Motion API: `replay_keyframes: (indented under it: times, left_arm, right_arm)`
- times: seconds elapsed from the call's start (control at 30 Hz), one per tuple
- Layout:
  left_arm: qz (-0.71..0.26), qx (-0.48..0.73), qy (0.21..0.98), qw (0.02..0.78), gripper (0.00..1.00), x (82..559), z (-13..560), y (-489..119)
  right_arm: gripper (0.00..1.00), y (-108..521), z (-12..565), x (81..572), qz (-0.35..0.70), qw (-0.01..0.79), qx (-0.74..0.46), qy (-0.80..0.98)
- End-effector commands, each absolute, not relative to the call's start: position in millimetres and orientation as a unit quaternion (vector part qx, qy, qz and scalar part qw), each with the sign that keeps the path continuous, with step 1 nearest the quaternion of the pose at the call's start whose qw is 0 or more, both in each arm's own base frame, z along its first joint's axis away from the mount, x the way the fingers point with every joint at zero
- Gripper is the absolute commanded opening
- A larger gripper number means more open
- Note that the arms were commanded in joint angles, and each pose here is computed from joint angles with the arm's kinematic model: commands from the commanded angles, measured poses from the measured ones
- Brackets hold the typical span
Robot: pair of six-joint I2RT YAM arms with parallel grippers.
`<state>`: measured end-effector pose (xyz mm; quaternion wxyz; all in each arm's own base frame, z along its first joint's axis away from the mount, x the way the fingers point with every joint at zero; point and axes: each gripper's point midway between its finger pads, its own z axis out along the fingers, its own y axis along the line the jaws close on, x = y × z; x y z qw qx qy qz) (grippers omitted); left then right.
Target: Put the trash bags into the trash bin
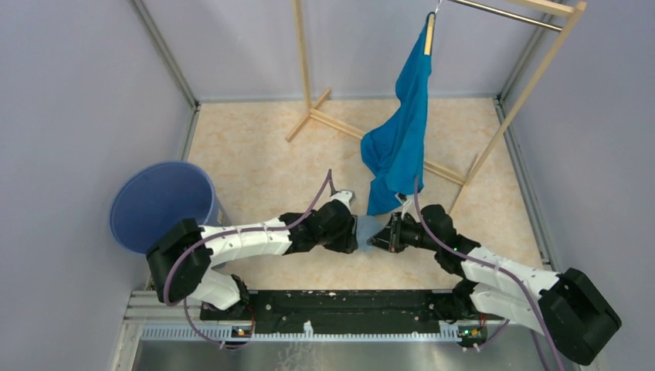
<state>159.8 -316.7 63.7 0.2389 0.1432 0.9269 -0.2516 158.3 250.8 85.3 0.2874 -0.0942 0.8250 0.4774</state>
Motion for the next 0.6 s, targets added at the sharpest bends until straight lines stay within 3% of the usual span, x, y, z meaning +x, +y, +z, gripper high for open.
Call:
replay_keyframes:
  times: [0.0, 0.17, 0.33, 0.4, 0.57]
  left_arm:
    - [-0.25, 0.11, 0.921, 0.278, 0.42, 176.5, 82.8, -315.6]
    - [-0.295, 0.099, 0.91, 0.274, 0.16, 174.0, 96.0, -312.8]
    - [-0.38, 0.071, 0.883, 0.265, 0.02, 174.0, 121.7, -301.7]
    - [-0.419, 0.063, 0.869, 0.257, 0.0, 171.2, 134.6, -297.1]
    - [-0.463, 0.056, 0.842, 0.271, 0.0, 162.4, 167.4, -282.3]
  right_arm:
    - [0.09, 247.2, 92.0, 154.6, 0.469, 0.312, -0.125, 0.817]
    - [0.27, 247.6, 94.4, 143.1, 0.47, 0.302, -0.147, 0.816]
    - [0.56, 259.2, 106.8, 119.2, 0.489, 0.303, -0.19, 0.795]
    - [0.64, 263.7, 114.6, 110.5, 0.498, 0.306, -0.206, 0.785]
    - [0.68, 262.2, 142.4, 105.9, 0.489, 0.338, -0.228, 0.772]
